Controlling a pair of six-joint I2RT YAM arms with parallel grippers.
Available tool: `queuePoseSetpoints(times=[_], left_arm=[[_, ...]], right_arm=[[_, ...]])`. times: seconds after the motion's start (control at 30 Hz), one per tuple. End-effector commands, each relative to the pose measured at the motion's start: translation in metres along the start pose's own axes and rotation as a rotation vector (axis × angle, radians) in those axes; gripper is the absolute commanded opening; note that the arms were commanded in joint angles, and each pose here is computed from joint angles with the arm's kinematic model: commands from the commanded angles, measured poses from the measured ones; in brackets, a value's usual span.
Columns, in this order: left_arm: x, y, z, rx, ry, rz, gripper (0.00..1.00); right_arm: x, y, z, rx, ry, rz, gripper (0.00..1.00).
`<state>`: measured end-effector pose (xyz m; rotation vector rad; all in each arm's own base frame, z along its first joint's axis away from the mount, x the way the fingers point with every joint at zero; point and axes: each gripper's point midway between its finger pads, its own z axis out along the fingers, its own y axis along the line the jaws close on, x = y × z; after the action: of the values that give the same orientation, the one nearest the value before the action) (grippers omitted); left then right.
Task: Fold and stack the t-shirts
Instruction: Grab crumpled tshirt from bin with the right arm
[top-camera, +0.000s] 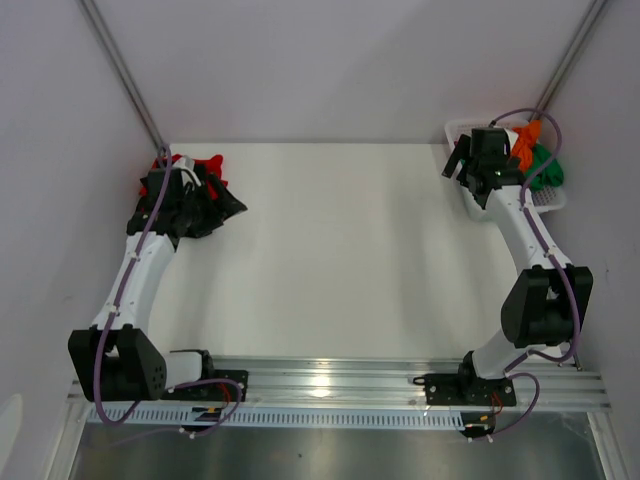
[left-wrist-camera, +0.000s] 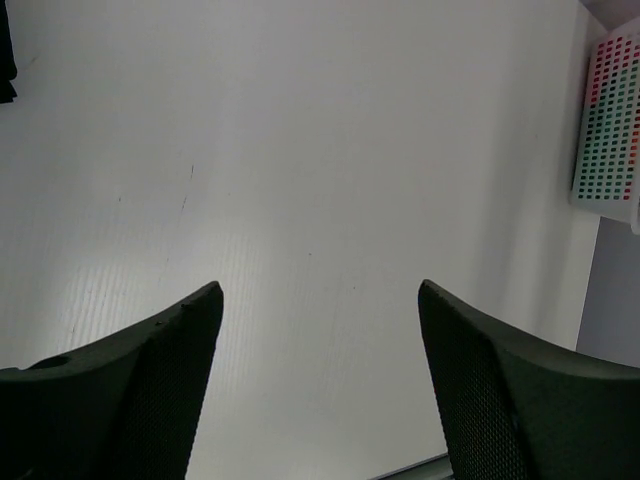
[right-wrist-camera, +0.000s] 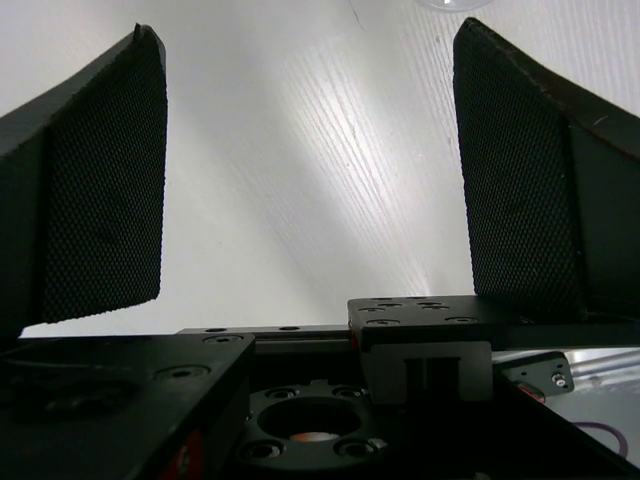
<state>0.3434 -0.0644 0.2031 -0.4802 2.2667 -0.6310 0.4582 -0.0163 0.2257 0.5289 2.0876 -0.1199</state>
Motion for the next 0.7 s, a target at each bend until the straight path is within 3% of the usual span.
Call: queuePoseSetpoints(times=[0.0, 0.33, 0.37, 0.43, 0.67], left_arm=[[-0.017, -0.016, -0.006, 0.048, -0.033, 0.048, 0.81], [-0.012, -0.022, -0.003, 0.105, -0.022, 0.069, 0.85], [-0.010, -0.023, -0.001, 0.114, -0.002, 0.070, 0.90], [-0.009, -0.022, 0.001, 0.116, 0.007, 0.074, 0.92], [0.000, -0.033, 0.007, 0.206, 0.044, 0.066, 0.96]], right_arm=[[-0.016, -0.001, -0.010, -0.009, -0.056, 0.032, 0.99], [-0.031, -0.021, 0.012, 0.167, -0.066, -0.036, 0.97], [-0.041, -0.022, 0.016, 0.199, -0.082, -0.055, 0.98], [-0.039, -0.025, 0.024, 0.227, -0.073, -0.081, 0.98], [-0.039, -0.019, 0.058, 0.237, -0.049, -0.112, 0.99]])
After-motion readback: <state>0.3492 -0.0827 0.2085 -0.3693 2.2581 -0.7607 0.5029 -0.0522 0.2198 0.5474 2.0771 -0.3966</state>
